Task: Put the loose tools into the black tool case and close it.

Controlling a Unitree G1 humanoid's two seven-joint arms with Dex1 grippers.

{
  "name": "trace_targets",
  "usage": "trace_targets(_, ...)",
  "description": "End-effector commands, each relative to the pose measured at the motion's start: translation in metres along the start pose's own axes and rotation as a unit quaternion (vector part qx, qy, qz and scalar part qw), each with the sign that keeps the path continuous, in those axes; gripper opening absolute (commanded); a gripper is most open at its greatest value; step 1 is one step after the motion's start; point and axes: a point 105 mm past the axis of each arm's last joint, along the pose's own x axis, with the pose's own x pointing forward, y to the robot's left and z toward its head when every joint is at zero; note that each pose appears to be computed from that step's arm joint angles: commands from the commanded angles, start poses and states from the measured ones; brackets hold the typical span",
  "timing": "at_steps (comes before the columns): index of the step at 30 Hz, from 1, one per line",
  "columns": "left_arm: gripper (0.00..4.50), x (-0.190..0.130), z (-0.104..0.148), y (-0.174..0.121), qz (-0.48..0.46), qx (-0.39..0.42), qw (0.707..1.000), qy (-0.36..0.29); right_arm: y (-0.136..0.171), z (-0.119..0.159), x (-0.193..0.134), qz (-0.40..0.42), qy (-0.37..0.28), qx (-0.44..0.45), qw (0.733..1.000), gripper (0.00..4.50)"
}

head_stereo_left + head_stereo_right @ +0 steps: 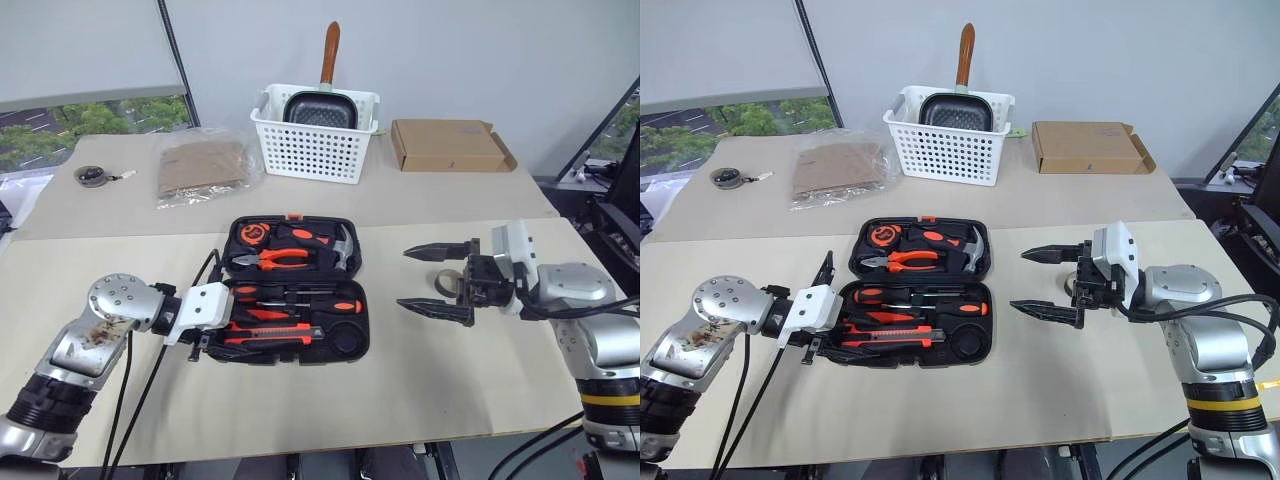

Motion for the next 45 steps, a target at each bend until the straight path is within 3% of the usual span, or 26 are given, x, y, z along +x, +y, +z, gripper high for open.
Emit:
trace_targets(1,1.78,-0.003,-0.005,0.003,-0.007,0.022,0.999,0.026,-0.001,0.015,-0.006,-0.006,-0.014,-0.022,1.0,4.5)
trace_targets(9,1.78,-0.003,-0.007,0.009,0.003,0.035,0.999,0.028,0.0,0.015,-0.006,-0.008,-0.014,-0.021,1.0,4.5)
trace_targets(11,2.78,-0.004,-0.007,0.009,0.002,0.033,0.999,0.025,0.0,0.015,-0.006,-0.008,-0.013,-0.021,1.0,4.5)
trace_targets(12,2.9,-0.003,-0.006,0.009,0.002,0.028,0.999,0.019,0.0,0.014,-0.006,-0.009,-0.013,-0.021,1.0,4.5)
trace_targets(17,4.41,-0.003,-0.001,0.009,0.012,0.017,1.0,-0.01,0.0,0.012,-0.007,-0.01,-0.012,-0.019,1.0,4.5)
trace_targets(26,4.41,-0.014,0.035,0.02,0.057,-0.013,0.989,-0.133,-0.002,0.012,-0.005,-0.009,-0.012,-0.021,1.0,4.5)
trace_targets(31,2.47,-0.009,0.033,0.017,0.048,-0.025,0.987,-0.149,-0.003,0.012,-0.004,-0.009,-0.012,-0.023,1.0,4.5)
trace_targets(37,0.28,0.005,0.01,0.002,0.004,-0.036,0.992,-0.121,-0.004,0.013,-0.005,-0.009,-0.011,-0.026,1.0,4.5)
trace_targets(38,0.08,0.007,0.008,0.002,0.004,-0.036,0.992,-0.121,-0.004,0.013,-0.005,-0.009,-0.011,-0.025,1.0,4.5)
trace_targets(45,0.08,0.035,-0.005,0.001,-0.02,-0.033,0.993,-0.113,-0.003,0.014,-0.006,-0.01,-0.007,-0.026,1.0,4.5)
